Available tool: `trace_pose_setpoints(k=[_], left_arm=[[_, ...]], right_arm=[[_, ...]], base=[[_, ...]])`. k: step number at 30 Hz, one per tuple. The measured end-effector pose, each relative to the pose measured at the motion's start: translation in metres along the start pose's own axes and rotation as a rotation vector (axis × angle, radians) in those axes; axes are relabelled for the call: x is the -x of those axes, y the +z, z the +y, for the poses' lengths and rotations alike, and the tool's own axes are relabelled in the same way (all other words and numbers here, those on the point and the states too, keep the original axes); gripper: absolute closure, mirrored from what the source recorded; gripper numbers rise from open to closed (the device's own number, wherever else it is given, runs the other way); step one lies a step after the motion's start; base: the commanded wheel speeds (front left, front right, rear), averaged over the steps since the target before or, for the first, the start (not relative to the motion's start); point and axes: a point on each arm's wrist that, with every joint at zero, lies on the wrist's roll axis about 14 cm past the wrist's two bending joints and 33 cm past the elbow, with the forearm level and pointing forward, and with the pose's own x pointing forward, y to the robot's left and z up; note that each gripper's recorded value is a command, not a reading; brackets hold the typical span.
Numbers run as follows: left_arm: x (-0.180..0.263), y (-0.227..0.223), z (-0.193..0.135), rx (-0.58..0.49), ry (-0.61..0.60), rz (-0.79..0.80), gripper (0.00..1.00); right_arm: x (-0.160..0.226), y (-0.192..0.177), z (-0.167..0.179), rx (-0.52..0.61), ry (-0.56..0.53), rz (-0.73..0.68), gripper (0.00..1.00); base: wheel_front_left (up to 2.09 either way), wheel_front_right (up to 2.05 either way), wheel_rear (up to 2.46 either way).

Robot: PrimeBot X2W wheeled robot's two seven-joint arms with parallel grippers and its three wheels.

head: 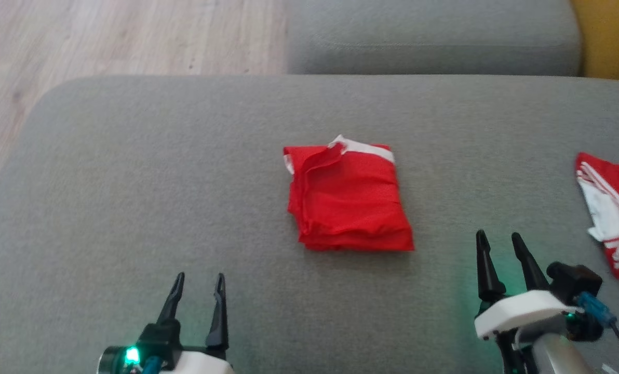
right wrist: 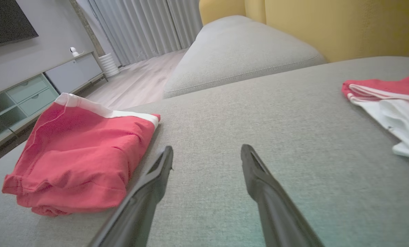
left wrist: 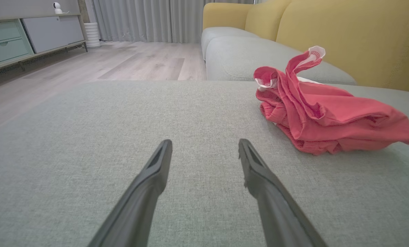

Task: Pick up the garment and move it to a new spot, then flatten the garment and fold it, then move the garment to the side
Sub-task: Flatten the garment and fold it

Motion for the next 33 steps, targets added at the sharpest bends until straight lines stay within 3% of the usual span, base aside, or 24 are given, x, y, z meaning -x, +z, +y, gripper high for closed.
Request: trace_pose_setpoints(k=[1,2,9,13,23,33], left_arm=[[0.001,-0.001,0.001,0.0,0.002,0.004,0.0],[0.001,-0.002,0.0,0.002,0.0,0.008,0.0],[0.006,-0.005,0.003,0.024,0.006,0.02,0.0],[0.016,-0.012,0.013,0.052,0.049,0.04,0.0],[0.038,-0.017,0.041,0.087,0.169,0.058,0.0],[0.046,-0.018,0.048,0.107,0.215,0.063,0.0]], right_arm=[[-0.003,-0.001,0.003,-0.01,0.009,0.003,0.01],[-0.006,-0.002,0.008,-0.017,0.021,0.009,1.0],[-0.07,0.015,0.069,-0.026,0.185,0.003,1.0],[-0.095,0.006,0.093,-0.027,0.236,0.046,1.0],[-0.131,-0.023,0.147,0.003,0.344,0.14,1.0],[-0.155,-0.024,0.187,0.048,0.425,0.139,1.0]], base=[[0.0,0.0,0.0],[0.0,0.0,0.0],[0.0,0.0,0.0],[0.0,0.0,0.0],[0.0,0.0,0.0],[0.0,0.0,0.0]])
